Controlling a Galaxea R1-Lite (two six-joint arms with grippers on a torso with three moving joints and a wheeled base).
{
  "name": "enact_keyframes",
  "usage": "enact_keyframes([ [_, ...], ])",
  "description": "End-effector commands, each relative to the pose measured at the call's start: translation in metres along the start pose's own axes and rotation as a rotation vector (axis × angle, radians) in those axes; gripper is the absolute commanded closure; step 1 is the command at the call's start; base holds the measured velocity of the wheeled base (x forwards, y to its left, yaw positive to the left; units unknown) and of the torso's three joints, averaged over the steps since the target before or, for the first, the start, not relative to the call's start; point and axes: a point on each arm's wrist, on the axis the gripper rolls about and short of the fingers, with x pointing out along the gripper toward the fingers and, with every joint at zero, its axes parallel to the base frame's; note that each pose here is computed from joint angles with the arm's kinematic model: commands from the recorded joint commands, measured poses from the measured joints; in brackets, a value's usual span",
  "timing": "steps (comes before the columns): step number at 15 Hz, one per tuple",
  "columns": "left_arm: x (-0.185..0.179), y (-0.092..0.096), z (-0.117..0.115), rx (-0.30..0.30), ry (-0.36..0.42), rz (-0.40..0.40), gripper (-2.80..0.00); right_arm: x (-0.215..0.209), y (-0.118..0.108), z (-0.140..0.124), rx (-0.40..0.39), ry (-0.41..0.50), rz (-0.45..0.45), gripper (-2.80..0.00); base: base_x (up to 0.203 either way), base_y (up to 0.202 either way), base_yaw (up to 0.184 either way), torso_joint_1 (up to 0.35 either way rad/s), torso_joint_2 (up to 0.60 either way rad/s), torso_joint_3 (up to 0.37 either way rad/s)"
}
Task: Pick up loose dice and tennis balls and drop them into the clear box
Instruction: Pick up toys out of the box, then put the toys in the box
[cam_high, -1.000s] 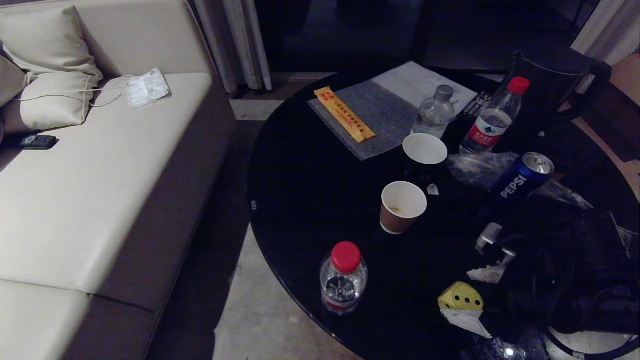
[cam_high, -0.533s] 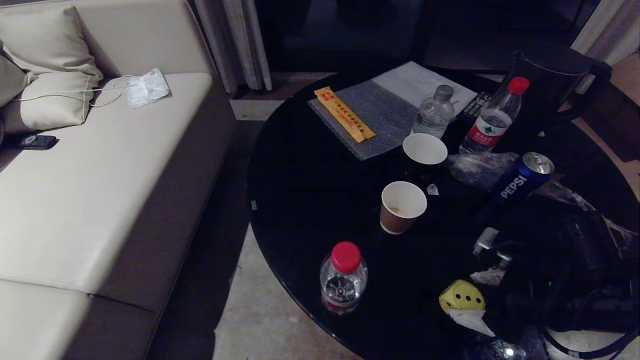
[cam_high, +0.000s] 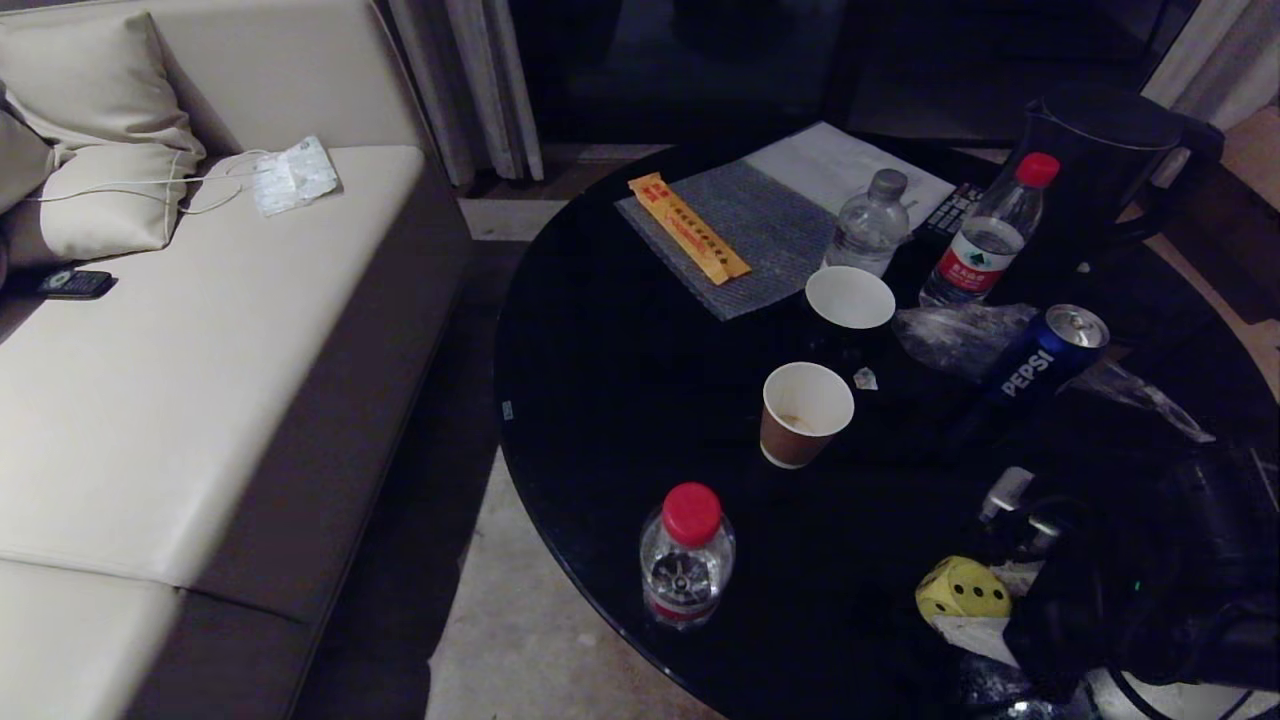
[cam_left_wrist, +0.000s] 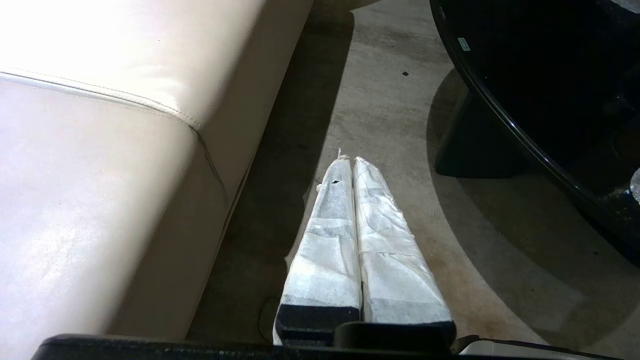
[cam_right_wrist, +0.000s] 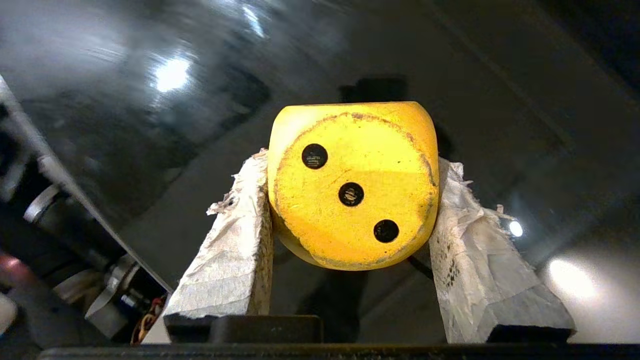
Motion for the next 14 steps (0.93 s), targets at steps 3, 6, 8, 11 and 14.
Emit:
enact_keyframes([
  [3,0.0,0.0,0.0,0.0,0.002,0.001,0.0,-0.054,-0.01,-0.021,0.199,-0.099,-0.226,0.0,0.0,0.0,0.0,0.0,0.0,0.0],
  [6,0.0,0.0,0.0,0.0,0.002,0.001,0.0,-0.09,0.001,-0.043,0.312,-0.126,-0.378,0.0,0.0,0.0,0.0,0.0,0.0,0.0],
  [8,0.0,0.0,0.0,0.0,0.002,0.001,0.0,-0.111,0.021,-0.064,0.356,-0.127,-0.42,0.0,0.0,0.0,0.0,0.0,0.0,0.0],
  [11,0.0,0.0,0.0,0.0,0.002,0.001,0.0,-0.131,0.049,-0.097,0.388,-0.177,-0.462,0.0,0.0,0.0,0.0,0.0,0.0,0.0],
  [14,0.0,0.0,0.0,0.0,0.002,0.001,0.0,-0.135,0.069,-0.126,0.421,-0.27,-0.504,0.0,0.0,0.0,0.0,0.0,0.0,0.0],
])
